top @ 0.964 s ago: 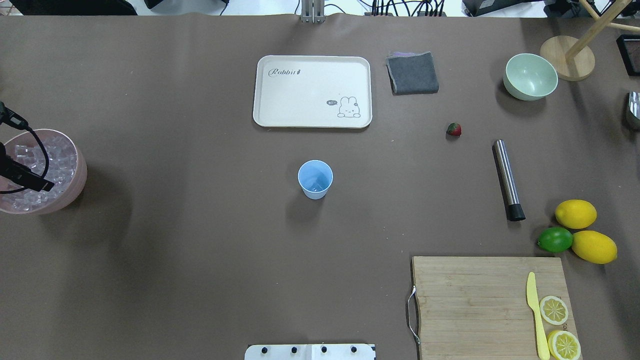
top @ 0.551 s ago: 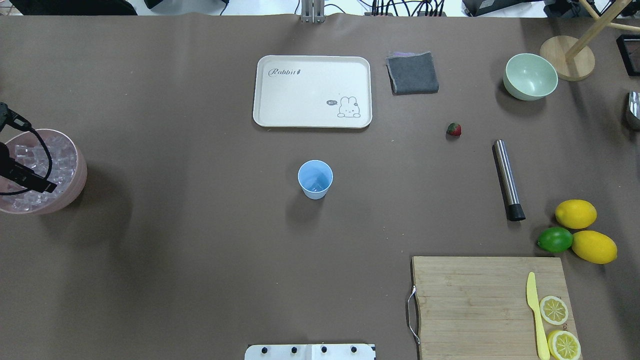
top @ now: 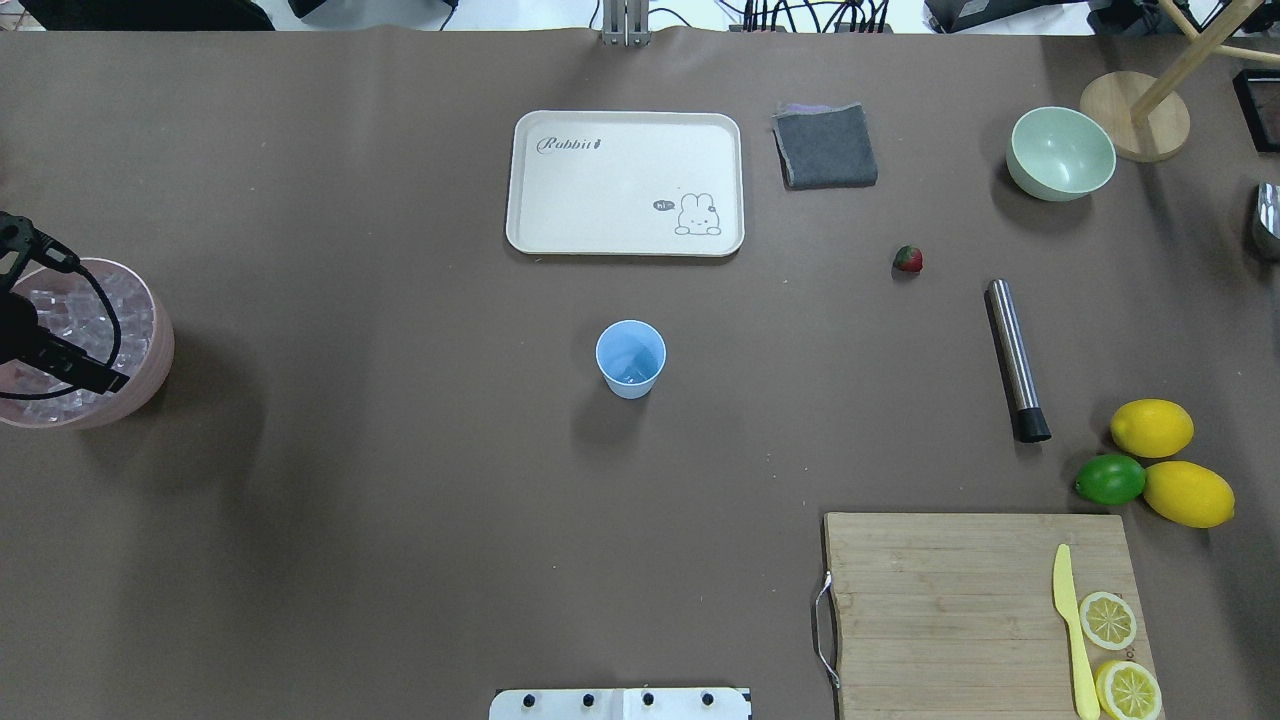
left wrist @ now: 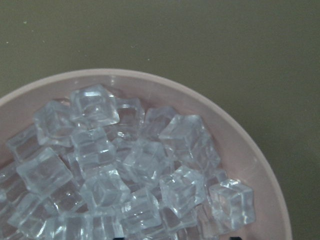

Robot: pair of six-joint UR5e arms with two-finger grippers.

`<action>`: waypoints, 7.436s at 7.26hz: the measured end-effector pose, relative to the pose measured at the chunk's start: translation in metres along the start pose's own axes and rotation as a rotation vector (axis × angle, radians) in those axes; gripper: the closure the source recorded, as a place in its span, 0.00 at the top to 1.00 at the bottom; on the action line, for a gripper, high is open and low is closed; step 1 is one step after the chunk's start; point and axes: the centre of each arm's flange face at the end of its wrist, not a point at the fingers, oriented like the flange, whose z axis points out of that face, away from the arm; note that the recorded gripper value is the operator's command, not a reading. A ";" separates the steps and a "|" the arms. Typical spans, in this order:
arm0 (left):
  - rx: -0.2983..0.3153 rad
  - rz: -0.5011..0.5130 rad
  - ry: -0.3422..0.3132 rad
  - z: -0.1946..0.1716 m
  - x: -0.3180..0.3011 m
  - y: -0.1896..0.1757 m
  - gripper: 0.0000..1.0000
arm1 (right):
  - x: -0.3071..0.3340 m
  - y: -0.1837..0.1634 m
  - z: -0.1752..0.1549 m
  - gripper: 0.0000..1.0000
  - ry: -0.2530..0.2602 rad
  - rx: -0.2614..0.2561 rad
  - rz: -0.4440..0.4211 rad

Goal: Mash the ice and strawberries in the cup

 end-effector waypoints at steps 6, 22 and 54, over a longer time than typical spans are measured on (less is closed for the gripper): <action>-0.006 0.004 -0.001 0.002 -0.002 0.004 0.18 | 0.000 0.000 0.000 1.00 -0.001 0.000 -0.001; 0.285 -0.491 0.163 -0.074 0.237 -0.178 0.00 | 0.000 0.001 0.000 1.00 0.000 0.000 0.002; 0.062 -0.083 -0.190 -0.025 -0.014 0.000 0.98 | 0.003 0.001 0.003 1.00 -0.004 -0.005 0.007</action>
